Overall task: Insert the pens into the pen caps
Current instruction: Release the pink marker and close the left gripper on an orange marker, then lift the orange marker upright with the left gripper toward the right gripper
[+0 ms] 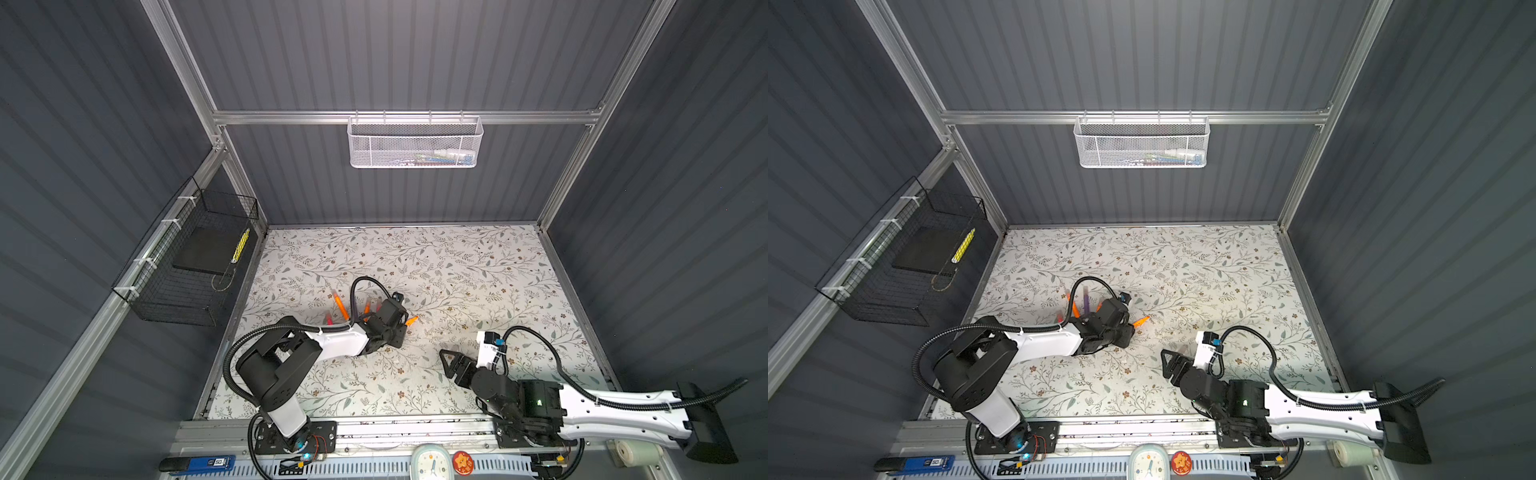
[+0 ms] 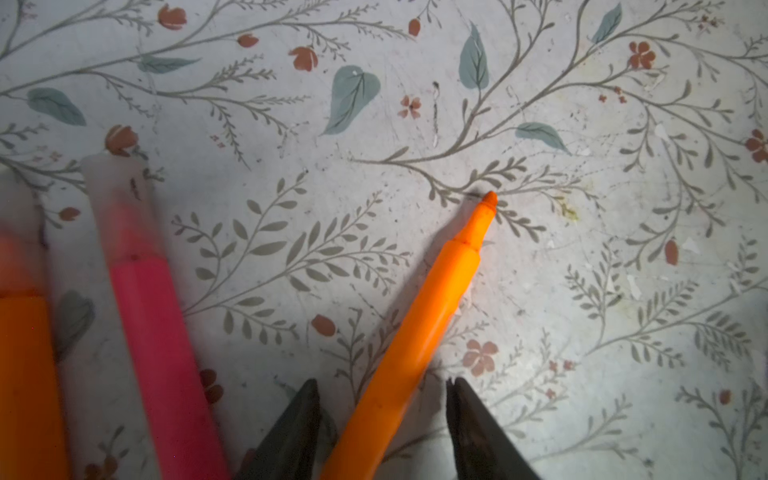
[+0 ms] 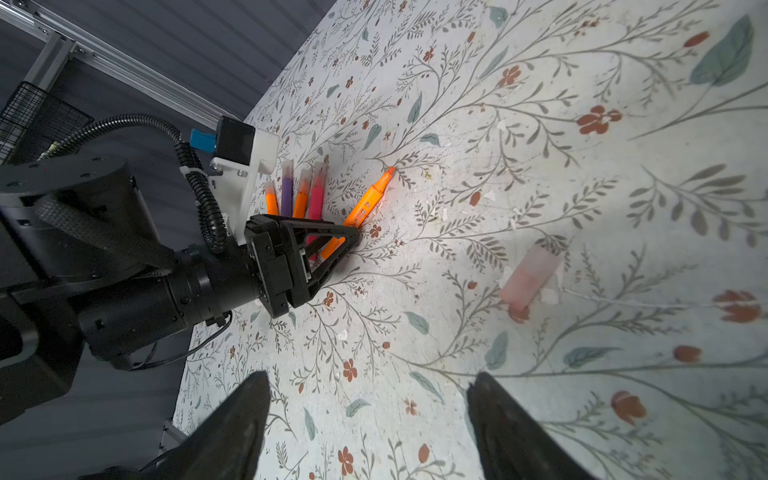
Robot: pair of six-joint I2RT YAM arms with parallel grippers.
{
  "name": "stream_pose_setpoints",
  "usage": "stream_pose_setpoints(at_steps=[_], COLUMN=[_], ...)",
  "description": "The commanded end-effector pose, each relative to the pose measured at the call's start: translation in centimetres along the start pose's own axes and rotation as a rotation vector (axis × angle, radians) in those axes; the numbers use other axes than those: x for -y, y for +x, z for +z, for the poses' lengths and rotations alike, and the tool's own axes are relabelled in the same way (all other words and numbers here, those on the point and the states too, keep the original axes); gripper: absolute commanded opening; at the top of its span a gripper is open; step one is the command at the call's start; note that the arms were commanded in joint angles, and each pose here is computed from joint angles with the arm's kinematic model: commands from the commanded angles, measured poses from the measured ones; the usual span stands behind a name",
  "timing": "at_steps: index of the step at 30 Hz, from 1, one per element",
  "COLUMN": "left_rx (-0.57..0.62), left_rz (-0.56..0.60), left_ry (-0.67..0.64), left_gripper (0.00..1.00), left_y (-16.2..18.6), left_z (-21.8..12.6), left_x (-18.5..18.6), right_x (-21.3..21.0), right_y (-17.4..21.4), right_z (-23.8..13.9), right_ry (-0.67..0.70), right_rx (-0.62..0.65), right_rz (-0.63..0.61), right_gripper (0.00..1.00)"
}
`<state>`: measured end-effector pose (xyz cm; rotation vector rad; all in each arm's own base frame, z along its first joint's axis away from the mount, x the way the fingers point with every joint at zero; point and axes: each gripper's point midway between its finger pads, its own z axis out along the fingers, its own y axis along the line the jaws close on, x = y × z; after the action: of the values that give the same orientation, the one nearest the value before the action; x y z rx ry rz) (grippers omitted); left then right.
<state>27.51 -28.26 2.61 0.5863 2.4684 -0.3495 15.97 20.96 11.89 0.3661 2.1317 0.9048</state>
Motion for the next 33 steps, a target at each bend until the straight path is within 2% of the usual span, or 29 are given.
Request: stream_pose_setpoints(at_steps=[1,4,9,15,21,27,33], left_rx=[-0.045,-0.048,-0.063,-0.091,-0.082,-0.008,0.144], left_rz=[0.024,0.020,0.007,-0.001,-0.021,-0.053,-0.021], left_ry=[-0.011,-0.025,-0.054,-0.081,-0.087,-0.020,0.078], left_gripper=[0.43,0.33,0.28,0.09,0.02,0.00,0.00], left_y=[1.9,2.3,3.2,3.7,2.5,-1.5,-9.5], left_z=[-0.1,-0.5,-0.7,-0.1,-0.8,-4.0,-9.3], left_x=[0.1,0.0,-0.6,-1.0,-0.7,1.0,4.0], right_x=[0.4,0.4,0.3,0.1,0.2,0.4,0.7], right_y=[-0.1,-0.1,-0.2,-0.2,-0.2,-0.9,-2.3], right_z=[0.1,0.1,0.1,0.2,0.2,0.4,0.7], right_ry=[0.013,0.014,0.012,0.012,0.017,0.026,0.024], right_rx=[0.008,0.008,0.009,0.008,0.008,0.019,0.031], right_rz=[-0.020,-0.016,-0.020,-0.023,-0.019,-0.017,0.012], right_gripper=[0.78,0.78,0.78,0.78,0.78,0.79,0.79])
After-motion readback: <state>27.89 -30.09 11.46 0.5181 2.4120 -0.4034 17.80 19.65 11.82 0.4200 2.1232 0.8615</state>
